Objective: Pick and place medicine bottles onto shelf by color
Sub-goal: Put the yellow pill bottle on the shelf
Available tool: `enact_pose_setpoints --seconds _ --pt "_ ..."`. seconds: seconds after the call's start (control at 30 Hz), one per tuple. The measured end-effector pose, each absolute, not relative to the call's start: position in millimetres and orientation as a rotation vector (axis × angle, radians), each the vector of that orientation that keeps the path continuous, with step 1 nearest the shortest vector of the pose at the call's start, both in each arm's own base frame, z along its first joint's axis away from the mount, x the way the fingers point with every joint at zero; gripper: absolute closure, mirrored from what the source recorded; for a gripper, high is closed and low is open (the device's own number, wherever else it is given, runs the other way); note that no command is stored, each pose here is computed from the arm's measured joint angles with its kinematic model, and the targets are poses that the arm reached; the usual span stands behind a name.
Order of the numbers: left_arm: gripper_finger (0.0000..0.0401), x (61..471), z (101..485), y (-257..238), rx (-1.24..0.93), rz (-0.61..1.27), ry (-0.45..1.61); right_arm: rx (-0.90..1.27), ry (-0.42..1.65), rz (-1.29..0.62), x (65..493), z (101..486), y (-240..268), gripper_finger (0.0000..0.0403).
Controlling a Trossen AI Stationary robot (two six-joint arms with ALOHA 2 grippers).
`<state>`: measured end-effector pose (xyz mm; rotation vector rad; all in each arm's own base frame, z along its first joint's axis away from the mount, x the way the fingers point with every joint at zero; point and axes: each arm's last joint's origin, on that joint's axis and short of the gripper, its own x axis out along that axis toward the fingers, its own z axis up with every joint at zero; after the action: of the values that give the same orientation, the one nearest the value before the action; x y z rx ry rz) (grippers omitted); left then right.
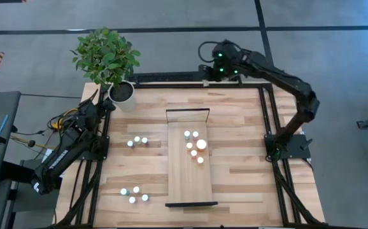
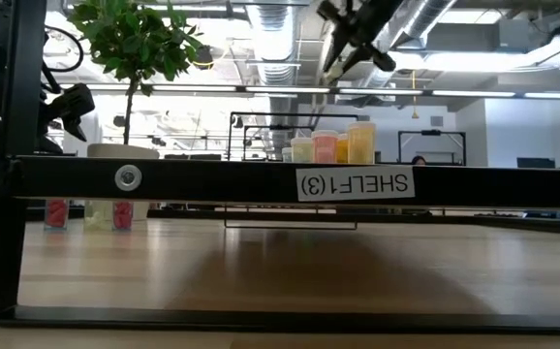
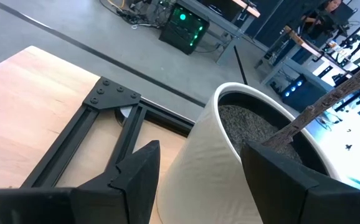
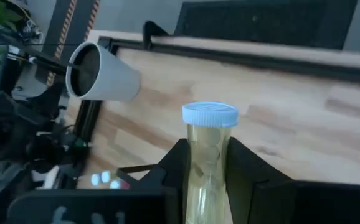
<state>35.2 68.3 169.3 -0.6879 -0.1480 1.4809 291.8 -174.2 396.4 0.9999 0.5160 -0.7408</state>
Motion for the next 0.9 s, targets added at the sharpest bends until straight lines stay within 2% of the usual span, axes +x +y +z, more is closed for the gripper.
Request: enact_pose_setpoints --seconds 0.47,0.9 --pt "0.0191 35.1 169.2 68.3 -0.688 1.481 -0.148 0.901 0.452 -0.683 270.0 428.9 -140.8 0.032" --pt "0.0191 35.1 169.3 68.3 -0.688 1.482 -0.148 0.836 0.479 -0.611 273.1 430.4 -133.6 0.032"
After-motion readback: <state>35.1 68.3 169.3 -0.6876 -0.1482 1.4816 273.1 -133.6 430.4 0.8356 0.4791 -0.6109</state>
